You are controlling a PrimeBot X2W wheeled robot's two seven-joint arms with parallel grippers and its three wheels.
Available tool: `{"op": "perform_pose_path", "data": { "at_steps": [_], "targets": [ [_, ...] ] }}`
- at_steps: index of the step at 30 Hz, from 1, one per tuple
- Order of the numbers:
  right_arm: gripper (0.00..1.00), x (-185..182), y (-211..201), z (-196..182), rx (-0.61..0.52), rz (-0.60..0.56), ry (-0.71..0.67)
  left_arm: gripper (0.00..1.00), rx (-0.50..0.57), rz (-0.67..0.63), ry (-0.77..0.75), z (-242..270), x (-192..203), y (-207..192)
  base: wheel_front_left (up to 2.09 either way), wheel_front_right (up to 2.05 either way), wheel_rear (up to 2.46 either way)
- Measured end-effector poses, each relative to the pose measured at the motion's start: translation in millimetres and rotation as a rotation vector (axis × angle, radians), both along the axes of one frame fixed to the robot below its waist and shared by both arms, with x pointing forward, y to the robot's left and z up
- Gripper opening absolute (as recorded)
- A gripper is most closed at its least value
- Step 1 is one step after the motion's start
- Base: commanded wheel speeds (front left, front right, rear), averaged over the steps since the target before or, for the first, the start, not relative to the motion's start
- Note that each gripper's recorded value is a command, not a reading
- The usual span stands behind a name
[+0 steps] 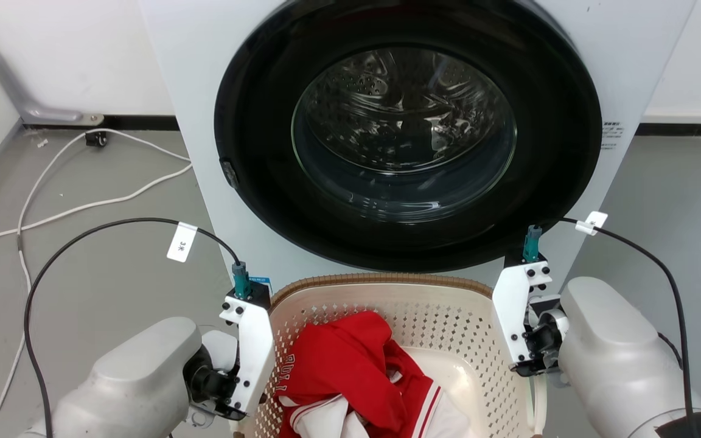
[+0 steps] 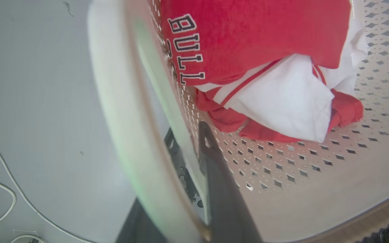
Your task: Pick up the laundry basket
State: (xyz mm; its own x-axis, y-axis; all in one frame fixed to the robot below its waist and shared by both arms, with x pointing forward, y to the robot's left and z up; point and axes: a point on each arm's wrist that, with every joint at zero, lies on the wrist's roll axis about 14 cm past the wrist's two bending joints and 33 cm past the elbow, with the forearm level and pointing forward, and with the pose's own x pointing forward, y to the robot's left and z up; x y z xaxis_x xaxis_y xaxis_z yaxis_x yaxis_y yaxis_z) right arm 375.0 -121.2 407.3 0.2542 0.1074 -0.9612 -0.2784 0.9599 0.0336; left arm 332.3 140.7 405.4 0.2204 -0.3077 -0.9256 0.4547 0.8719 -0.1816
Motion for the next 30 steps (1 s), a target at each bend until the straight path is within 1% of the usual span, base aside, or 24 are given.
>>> {"op": "perform_pose_path", "data": {
  "at_steps": [10,30],
  "targets": [
    [0.00,-11,2,0,0.020,-0.009,0.029,0.00,0.010,0.001,0.022,3,-9,3,0.00,0.00,0.00],
    [0.00,-21,-9,-5,0.002,-0.029,0.058,0.00,0.016,-0.028,0.062,1,-11,-6,0.00,0.00,0.00]
  ]
}}
